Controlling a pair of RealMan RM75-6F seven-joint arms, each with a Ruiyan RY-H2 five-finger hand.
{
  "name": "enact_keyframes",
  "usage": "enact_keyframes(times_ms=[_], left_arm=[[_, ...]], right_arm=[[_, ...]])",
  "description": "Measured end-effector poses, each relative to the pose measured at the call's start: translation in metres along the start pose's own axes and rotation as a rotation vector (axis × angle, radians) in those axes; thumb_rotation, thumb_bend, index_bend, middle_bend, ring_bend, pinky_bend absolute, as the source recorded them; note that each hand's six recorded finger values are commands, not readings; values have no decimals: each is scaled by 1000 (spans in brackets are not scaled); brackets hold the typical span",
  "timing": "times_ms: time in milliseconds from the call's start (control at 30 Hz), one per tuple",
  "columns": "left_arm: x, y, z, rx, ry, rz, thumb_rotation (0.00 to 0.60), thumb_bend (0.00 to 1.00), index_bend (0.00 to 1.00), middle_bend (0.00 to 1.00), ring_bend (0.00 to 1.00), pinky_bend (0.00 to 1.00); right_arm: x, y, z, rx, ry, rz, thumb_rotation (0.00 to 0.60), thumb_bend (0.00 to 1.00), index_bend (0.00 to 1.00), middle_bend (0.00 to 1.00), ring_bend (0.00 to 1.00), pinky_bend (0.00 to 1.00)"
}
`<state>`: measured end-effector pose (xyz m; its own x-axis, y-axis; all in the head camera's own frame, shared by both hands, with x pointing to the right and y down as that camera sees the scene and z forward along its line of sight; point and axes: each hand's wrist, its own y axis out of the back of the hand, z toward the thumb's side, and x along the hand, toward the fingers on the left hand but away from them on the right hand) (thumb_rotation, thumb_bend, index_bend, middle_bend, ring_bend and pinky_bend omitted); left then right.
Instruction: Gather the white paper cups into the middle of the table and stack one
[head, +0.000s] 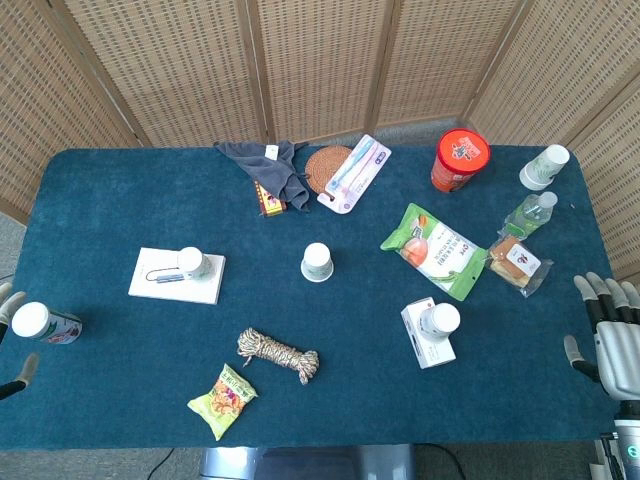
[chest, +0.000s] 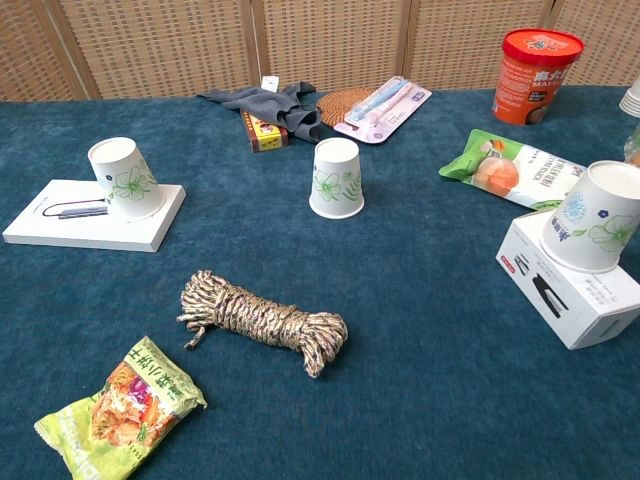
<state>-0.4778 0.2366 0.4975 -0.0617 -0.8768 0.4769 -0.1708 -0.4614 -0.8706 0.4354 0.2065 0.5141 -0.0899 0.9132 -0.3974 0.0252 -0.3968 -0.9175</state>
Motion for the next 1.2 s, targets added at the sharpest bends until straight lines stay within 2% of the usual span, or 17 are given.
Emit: enact_keyframes(times_ms=[300,567,900,1200], left_arm=[[2,-1,3,-1,-9,-3,600,465,6,0,0,0],[4,2,11,-28,-45,3,600,465,6,0,0,0],[2,13,25,-69,-119,-3,600,465,5,0,0,0],[8,12,29,-80,-130,-18,600,465,4,0,0,0]], right_arm=[[0,-6,5,-37,18,39,600,449,0,0,0,0],[2,-2,24,-93,103,87,600,447,0,0,0,0],[-3,-17,66,-167,248,255,600,446,0,0,0,0],[-22,-27,111,-157,374,370,600,447,0,0,0,0]])
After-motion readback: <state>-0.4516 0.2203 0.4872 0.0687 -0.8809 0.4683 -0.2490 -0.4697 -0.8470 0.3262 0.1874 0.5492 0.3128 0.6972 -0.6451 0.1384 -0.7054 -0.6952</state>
